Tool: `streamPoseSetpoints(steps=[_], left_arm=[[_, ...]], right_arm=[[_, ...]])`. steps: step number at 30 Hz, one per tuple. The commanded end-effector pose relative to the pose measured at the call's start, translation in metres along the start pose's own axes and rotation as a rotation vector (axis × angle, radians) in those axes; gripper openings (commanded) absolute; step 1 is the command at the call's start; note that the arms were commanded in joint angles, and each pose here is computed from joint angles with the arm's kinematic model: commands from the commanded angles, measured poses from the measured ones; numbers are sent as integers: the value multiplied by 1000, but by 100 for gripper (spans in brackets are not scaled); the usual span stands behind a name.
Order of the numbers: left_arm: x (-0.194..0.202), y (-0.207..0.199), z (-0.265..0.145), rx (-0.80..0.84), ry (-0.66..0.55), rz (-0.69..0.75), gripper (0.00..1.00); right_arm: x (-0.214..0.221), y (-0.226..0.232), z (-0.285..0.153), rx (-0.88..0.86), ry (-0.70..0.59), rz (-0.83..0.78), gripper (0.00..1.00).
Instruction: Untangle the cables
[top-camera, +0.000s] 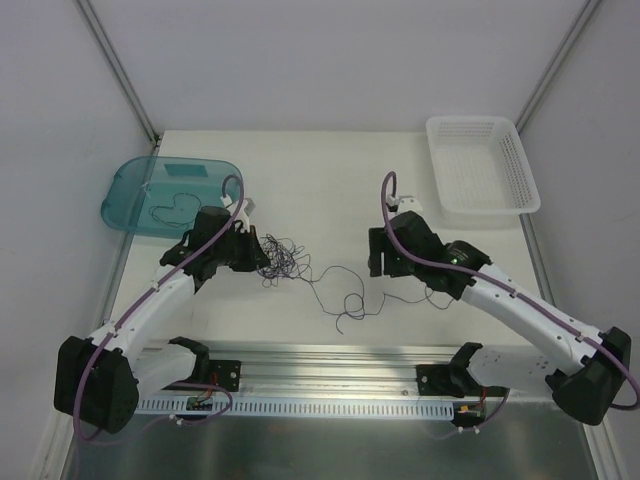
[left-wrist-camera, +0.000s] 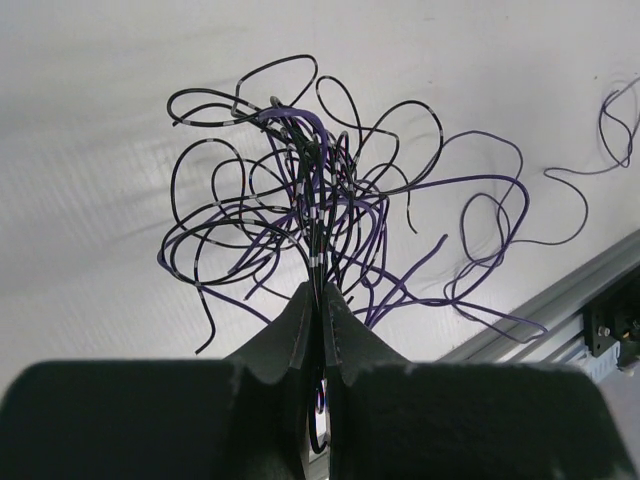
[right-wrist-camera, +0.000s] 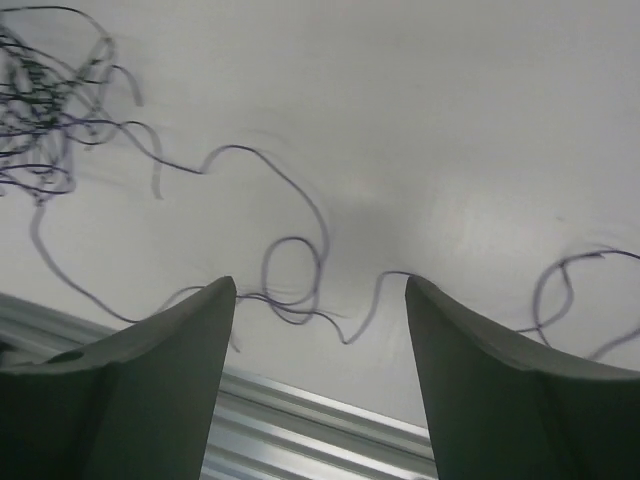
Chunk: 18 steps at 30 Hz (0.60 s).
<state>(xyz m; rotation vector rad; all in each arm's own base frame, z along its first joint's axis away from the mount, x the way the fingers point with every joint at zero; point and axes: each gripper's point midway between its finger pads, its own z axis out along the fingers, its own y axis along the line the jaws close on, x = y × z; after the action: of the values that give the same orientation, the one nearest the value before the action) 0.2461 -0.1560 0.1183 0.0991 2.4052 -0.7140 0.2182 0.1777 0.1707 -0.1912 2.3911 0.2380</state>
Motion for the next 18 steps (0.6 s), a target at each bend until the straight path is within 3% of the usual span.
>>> streamPoseSetpoints(steps=[1, 6, 13, 16, 18], left_arm=[[-9, -22, -2, 113, -38, 45, 0], [-6, -26, -3, 138, -31, 46, 0], [-6, -26, -3, 143, -39, 48, 0], [-8, -26, -4, 137, -49, 50, 0], [-7, -25, -4, 130, -50, 50, 0]], right_arm=[[-36, 76, 1, -241, -92, 73, 73], [-49, 146, 22, -420, -123, 204, 73], [-42, 189, 60, -482, -51, 284, 69], [-27, 190, 73, -459, -6, 290, 53], [-21, 187, 75, -452, 5, 288, 30]])
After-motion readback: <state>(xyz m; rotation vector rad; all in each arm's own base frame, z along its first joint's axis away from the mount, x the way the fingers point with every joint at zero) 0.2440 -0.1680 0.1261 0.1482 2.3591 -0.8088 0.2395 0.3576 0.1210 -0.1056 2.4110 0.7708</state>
